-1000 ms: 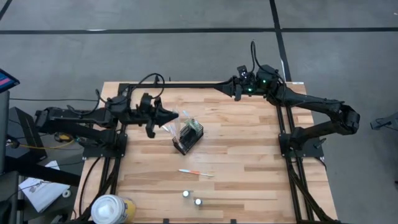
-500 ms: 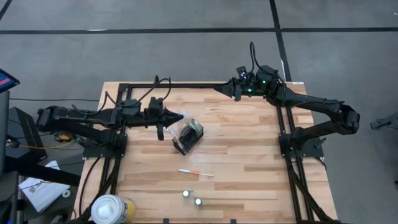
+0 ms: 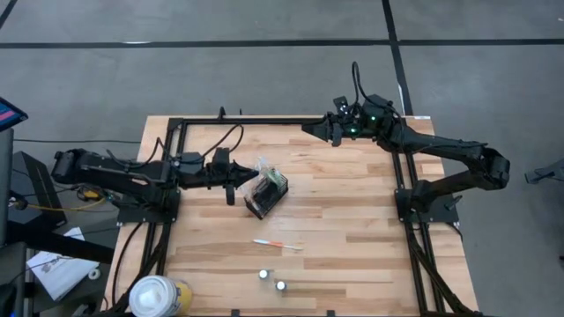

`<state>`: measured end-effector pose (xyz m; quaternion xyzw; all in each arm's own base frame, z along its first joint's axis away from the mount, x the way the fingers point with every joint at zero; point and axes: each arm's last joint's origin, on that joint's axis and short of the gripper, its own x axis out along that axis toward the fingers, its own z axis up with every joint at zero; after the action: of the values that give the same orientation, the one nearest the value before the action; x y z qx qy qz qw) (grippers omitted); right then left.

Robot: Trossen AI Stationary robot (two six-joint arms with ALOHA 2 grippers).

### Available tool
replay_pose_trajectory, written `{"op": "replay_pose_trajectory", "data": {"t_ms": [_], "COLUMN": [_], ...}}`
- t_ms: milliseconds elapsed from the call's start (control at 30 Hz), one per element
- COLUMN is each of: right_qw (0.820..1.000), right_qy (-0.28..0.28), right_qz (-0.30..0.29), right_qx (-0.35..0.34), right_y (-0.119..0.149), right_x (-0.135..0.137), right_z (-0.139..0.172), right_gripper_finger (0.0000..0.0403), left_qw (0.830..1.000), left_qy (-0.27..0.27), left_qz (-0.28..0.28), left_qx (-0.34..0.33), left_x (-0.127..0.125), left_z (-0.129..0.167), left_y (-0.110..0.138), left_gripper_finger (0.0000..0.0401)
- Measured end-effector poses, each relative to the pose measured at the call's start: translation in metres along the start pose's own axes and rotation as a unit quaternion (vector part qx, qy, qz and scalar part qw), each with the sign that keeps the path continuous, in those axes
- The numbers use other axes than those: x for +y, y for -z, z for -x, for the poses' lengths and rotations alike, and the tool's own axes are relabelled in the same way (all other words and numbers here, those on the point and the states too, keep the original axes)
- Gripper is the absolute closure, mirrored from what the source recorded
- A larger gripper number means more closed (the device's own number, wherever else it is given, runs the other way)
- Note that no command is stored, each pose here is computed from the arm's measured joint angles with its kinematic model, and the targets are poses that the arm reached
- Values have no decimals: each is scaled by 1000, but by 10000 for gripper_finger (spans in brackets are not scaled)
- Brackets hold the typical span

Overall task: Pick & Place toothbrushing station
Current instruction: Put the left orange toothbrush into the wire organizer

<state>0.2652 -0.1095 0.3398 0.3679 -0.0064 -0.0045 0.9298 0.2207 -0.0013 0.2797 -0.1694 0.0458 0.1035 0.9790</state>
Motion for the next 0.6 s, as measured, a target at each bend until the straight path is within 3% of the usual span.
{"op": "replay_pose_trajectory", "data": {"t_ms": [600], "right_qw": [1000], "right_qy": [6], "right_qz": [-5], "right_qx": [6], "right_y": [1], "right_x": [-1], "right_z": [0], "right_gripper_finger": [282], "left_qw": [998], "left_qy": [-40], "left_qz": [20], "left_qx": [-40], "left_x": [-1], "left_z": [5], "left_y": [23], "left_gripper_finger": [401]}}
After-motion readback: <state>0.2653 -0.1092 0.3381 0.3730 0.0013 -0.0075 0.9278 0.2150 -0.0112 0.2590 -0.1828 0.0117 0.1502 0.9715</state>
